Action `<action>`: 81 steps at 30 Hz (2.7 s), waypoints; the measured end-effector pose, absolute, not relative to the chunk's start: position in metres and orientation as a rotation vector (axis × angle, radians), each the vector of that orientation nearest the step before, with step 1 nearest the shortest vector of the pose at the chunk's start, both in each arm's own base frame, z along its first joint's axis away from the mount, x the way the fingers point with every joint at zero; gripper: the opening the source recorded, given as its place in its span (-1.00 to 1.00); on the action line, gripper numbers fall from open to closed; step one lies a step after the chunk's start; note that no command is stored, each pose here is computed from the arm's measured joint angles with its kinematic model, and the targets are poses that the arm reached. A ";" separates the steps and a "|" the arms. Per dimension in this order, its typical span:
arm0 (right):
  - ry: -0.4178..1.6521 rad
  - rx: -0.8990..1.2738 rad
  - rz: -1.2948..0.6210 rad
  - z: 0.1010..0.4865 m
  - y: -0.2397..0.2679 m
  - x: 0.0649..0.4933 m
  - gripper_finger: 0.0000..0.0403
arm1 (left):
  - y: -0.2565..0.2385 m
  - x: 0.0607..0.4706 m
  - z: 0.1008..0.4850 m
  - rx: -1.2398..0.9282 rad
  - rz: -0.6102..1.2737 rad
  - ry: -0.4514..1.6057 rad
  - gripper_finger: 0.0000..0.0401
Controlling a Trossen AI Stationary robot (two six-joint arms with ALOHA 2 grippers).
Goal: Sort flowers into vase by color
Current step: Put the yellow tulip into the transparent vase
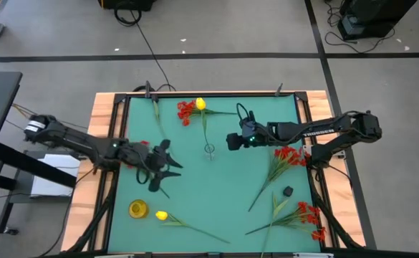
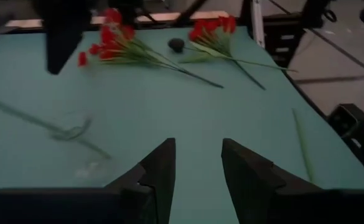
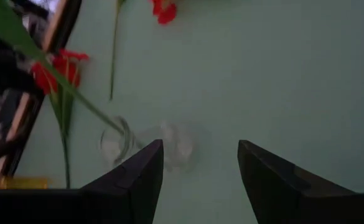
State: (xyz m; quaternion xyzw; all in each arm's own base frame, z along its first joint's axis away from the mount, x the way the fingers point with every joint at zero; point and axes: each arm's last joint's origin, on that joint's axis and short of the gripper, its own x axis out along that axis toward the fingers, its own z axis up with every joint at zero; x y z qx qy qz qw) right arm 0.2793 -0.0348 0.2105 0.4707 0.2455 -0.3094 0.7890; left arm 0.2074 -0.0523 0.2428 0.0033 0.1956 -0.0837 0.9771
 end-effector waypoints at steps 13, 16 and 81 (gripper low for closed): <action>0.848 0.972 -0.524 0.202 0.013 0.263 0.06 | -0.144 0.252 0.230 -0.038 -0.267 0.872 -0.33; 0.862 0.929 -0.525 0.201 0.037 0.259 0.06 | -0.161 0.257 0.212 -0.157 -0.188 0.902 -0.33; 0.573 0.900 0.289 0.215 0.113 0.304 -0.01 | -0.138 0.372 0.288 0.892 -0.278 0.817 -0.94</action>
